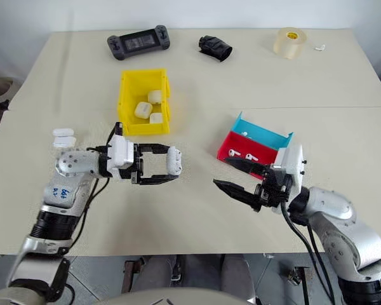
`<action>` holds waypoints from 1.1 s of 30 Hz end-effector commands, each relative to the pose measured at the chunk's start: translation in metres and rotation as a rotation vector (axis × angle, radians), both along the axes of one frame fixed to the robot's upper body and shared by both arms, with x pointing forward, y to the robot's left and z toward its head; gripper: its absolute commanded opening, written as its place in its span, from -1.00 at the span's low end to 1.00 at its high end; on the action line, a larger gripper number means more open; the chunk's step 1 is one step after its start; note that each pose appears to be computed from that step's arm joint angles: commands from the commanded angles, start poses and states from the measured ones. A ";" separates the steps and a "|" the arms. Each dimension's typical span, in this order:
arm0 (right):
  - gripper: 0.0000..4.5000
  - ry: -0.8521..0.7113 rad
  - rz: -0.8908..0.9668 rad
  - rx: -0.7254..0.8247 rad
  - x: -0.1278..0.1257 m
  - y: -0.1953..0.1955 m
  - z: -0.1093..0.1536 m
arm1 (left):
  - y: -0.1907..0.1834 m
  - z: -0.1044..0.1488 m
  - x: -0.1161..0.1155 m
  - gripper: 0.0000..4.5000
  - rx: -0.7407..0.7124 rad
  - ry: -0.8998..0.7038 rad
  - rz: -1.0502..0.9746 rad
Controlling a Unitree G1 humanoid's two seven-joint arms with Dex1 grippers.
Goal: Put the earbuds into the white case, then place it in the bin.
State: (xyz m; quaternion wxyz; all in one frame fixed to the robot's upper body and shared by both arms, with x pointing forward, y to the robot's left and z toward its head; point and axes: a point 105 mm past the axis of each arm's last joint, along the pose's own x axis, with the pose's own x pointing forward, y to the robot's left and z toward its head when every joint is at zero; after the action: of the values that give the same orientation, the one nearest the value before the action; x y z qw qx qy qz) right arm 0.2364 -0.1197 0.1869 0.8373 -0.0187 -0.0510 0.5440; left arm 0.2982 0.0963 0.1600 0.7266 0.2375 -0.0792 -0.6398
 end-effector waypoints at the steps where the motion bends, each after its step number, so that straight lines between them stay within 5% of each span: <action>1: -0.23 -0.035 0.070 -0.035 -0.005 0.021 0.005 | -0.009 -0.004 -0.006 0.24 0.060 -0.012 -0.032; 6: -0.98 -0.071 0.096 -0.099 0.005 0.054 0.003 | -0.017 -0.009 -0.014 0.24 0.091 0.022 -0.059; 14: -0.98 0.013 0.220 -0.136 0.002 0.093 -0.008 | -0.026 -0.006 -0.018 0.24 0.095 0.022 -0.059; 23: -0.98 0.040 0.104 -0.141 0.021 0.047 -0.018 | -0.015 0.012 -0.018 0.24 -0.029 0.009 -0.010; 30: -0.98 0.033 0.130 0.043 0.001 0.025 0.003 | 0.009 0.026 -0.003 0.24 -0.278 0.088 0.233; 33: -0.60 -0.014 0.036 0.056 -0.002 0.009 0.005 | 0.029 0.026 0.011 0.24 -0.321 0.061 0.459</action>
State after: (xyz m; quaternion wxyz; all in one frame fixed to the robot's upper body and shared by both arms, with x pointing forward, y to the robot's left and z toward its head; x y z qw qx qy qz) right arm 0.2401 -0.1075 0.1764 0.8257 0.0160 -0.0311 0.5630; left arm 0.3061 0.1145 0.1728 0.8606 0.1007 -0.0806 -0.4927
